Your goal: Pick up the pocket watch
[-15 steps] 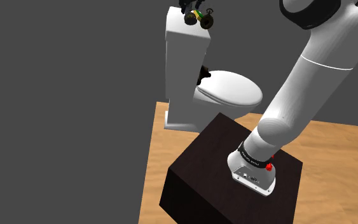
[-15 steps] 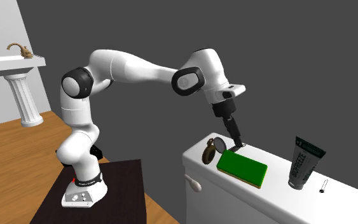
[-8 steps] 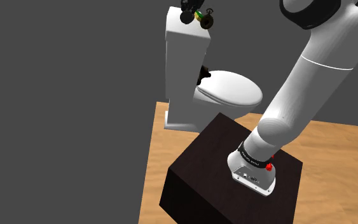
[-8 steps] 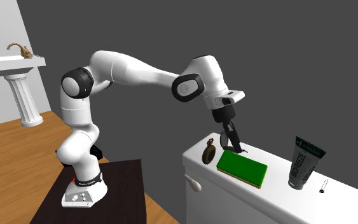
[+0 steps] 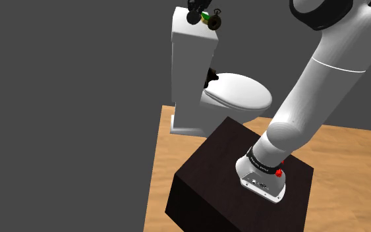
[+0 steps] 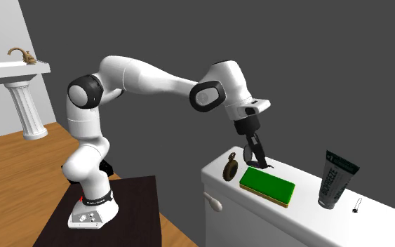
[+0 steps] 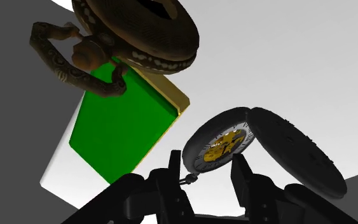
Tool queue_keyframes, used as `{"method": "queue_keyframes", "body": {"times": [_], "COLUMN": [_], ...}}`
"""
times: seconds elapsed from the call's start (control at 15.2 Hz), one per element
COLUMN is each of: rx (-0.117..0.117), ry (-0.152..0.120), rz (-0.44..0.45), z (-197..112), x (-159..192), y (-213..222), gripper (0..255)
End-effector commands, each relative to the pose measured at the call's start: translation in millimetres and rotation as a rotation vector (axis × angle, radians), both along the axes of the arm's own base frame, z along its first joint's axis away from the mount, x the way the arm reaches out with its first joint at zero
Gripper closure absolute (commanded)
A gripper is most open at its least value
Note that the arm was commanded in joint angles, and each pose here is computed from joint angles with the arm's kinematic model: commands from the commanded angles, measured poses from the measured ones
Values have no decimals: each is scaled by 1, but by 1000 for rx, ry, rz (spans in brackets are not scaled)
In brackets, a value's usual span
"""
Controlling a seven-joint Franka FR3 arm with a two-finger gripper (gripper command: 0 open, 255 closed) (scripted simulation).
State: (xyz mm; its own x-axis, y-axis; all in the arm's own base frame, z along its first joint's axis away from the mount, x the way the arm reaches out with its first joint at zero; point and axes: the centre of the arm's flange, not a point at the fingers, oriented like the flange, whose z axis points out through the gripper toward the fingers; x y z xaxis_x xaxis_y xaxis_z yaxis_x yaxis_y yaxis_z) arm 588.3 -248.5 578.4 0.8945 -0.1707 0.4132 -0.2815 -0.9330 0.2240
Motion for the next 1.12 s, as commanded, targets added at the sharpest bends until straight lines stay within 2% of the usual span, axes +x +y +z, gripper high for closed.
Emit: {"method": "queue_keyframes", "body": {"times": [0.0, 0.92, 1.06], "rx": [4, 4, 4], "ry": [13, 13, 13], "rz": [0, 0, 0], "z": [-1, 73, 74], "x": [0, 0, 0], "y": [2, 2, 2], "gripper": [255, 255, 255]}}
